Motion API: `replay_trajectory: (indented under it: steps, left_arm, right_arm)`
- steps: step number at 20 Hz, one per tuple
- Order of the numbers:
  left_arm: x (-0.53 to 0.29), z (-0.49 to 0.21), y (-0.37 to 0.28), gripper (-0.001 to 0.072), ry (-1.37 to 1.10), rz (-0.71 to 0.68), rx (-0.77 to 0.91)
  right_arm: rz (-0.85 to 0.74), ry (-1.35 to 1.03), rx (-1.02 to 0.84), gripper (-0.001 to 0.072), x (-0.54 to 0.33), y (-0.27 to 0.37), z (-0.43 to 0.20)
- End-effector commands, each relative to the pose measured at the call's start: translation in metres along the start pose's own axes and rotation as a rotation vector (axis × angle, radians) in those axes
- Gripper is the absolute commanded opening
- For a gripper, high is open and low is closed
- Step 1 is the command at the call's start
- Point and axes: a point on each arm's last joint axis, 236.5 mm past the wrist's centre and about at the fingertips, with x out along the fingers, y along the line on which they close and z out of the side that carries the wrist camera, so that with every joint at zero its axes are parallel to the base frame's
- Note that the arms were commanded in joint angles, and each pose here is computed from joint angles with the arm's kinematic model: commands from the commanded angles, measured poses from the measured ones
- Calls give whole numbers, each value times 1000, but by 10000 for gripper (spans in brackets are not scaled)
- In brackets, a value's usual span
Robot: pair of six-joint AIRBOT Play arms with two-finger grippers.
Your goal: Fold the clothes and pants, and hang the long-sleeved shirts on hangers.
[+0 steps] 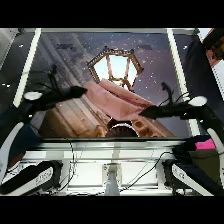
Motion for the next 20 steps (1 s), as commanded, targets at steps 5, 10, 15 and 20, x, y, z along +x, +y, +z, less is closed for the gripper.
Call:
replay_trajectory:
  steps: [5, 10, 15, 20]
  left_arm:
    - [-170, 137, -121, 17, -590, 63, 351]
    - [-306, 143, -210, 17, -971, 68, 500]
    - [-385, 103, -273, 14, -1152, -40, 558]
    - [-298, 82, -244, 13, -773, -130, 328]
  right_arm:
    - [-73, -444, -474, 18, -129, 164, 90]
    - [-36, -659, -583, 17, -195, 262, 78]
    - [8, -713, -595, 18, -221, 311, 32]
    - [-31, -596, -448, 18, -204, 289, -1]
